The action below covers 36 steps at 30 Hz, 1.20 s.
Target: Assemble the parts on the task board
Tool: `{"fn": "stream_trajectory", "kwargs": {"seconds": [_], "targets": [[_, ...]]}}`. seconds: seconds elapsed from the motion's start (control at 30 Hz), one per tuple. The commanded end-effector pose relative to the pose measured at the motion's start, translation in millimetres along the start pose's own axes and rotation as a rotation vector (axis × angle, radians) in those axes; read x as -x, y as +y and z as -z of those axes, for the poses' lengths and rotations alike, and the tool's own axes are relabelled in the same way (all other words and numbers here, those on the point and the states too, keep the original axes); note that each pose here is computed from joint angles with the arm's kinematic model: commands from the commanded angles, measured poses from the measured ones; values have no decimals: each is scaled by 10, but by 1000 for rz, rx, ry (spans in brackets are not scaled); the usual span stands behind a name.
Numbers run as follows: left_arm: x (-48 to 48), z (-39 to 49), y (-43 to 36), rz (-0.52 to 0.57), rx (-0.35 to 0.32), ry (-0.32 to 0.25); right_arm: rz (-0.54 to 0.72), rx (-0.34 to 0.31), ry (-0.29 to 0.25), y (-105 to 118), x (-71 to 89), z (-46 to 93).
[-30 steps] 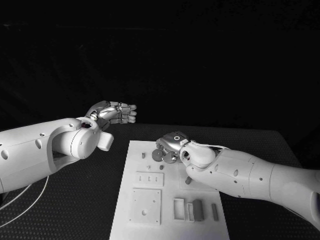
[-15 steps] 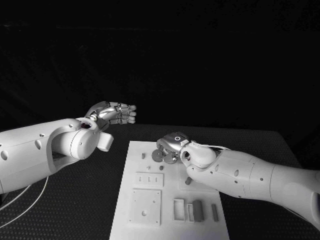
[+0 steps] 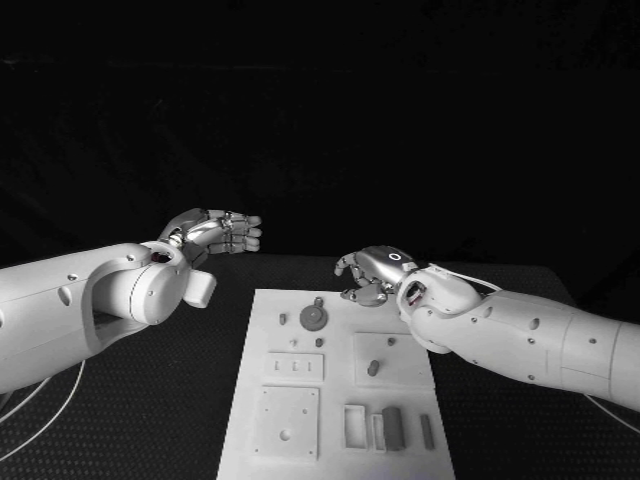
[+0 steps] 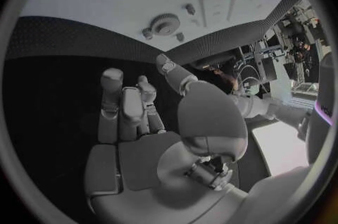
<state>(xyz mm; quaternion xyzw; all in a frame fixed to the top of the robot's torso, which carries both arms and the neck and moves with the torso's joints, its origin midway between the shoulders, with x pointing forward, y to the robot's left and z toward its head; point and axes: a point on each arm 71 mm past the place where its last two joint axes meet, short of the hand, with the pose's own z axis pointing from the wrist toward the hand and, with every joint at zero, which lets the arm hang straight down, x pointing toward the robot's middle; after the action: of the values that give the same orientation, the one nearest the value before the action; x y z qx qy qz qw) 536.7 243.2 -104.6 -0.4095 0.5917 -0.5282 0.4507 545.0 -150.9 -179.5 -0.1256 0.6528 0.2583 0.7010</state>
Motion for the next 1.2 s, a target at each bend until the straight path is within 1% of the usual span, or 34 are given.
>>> {"fn": "stream_trajectory", "kwargs": {"seconds": [0.03, 0.1, 0.23, 0.4, 0.47, 0.6, 0.67, 0.7, 0.73, 0.8, 0.93, 1.2], "targets": [[8, -2, -19, 1, -20, 21, -127, 12, -2, -122, 89, 98], [18, -3, -15, 1, -20, 23, -148, 2, 23, -227, 112, 160], [26, -6, -9, 0, -22, 33, -173, -28, 51, -431, 139, 268], [22, -1, -7, 3, -28, 52, -196, -48, 89, -643, 142, 337], [18, 4, -6, 4, -29, 56, -204, -65, 99, -755, 133, 393], [35, 9, -2, 4, -29, 54, -208, -99, 119, -931, 75, 474], [43, 13, -1, 4, -28, 53, -211, -117, 128, -1013, 17, 517], [43, 12, 0, 4, -28, 53, -213, -120, 130, -1032, -2, 527], [46, 11, 0, 4, -28, 52, -214, -117, 135, -1057, -57, 548], [49, 9, 4, 4, -28, 52, -200, -112, 140, -1091, -120, 553], [40, 3, 15, 4, -27, 56, -203, -129, 168, -1165, -251, 592], [46, 5, 43, 5, -23, 55, -196, -156, 177, -1264, -334, 598]]}}
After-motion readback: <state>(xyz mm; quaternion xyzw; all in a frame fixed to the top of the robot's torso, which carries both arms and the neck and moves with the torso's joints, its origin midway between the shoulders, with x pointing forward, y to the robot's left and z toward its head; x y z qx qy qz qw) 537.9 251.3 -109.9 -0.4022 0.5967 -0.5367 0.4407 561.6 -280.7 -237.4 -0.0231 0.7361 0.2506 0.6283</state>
